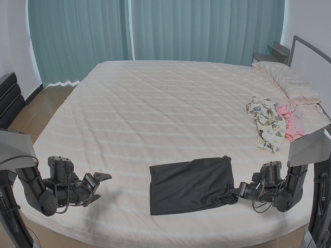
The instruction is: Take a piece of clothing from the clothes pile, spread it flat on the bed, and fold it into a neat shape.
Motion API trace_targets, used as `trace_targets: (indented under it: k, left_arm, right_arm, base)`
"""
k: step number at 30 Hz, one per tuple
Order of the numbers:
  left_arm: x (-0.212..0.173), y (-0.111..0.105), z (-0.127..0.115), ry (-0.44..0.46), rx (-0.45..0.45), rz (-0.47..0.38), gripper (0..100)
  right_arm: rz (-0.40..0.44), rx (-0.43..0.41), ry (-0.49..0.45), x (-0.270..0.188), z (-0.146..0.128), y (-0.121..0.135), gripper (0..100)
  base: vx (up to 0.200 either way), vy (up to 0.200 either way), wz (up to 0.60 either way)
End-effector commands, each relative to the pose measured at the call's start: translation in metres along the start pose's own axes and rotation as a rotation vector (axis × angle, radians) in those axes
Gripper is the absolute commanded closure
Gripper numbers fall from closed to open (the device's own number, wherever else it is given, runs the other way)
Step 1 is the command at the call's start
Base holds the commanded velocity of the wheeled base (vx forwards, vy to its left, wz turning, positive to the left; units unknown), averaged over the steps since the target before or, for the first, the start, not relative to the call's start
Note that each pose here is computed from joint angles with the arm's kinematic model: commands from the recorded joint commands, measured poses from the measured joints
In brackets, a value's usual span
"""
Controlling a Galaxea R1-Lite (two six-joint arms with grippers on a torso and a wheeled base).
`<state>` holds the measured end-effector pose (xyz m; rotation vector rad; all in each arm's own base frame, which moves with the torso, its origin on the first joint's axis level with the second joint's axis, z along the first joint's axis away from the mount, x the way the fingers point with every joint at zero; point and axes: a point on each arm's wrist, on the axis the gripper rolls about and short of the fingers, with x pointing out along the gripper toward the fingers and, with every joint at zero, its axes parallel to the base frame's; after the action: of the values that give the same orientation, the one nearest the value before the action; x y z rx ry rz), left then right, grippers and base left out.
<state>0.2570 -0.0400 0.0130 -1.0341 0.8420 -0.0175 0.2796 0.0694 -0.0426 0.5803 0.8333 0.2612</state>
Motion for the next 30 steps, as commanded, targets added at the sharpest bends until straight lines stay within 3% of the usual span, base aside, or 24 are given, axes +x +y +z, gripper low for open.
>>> trace_targets:
  k: [1,11,22,23,27,30]
  left_arm:
    - [0.001,0.005,-0.003,0.004,-0.002,0.005,0]
    - [0.002,0.005,-0.002,0.001,-0.002,0.000,0]
    - [0.002,0.005,-0.002,0.002,-0.002,0.001,0]
    - [0.002,0.005,-0.002,0.001,-0.003,0.001,0]
    - [0.002,0.005,-0.002,0.001,-0.003,0.001,0]
    - [0.002,0.005,-0.002,0.002,-0.002,0.001,0]
  right_arm:
    - [-0.013,0.006,0.003,-0.007,-0.002,-0.003,100]
    - [-0.023,-0.012,-0.031,-0.033,0.000,-0.005,100]
    - [-0.060,-0.058,0.043,-0.026,-0.015,-0.015,100]
    - [-0.062,-0.062,0.042,-0.026,-0.015,-0.016,0]
    - [-0.061,-0.064,0.030,-0.028,-0.012,-0.015,0]
    - [-0.050,-0.063,-0.037,-0.033,0.002,-0.014,0]
  base:
    - [0.000,0.000,0.00]
    - [0.000,0.000,0.00]
    - [0.000,0.000,0.00]
    - [0.000,0.000,0.00]
    - [0.000,0.000,0.00]
    - [0.000,0.000,0.00]
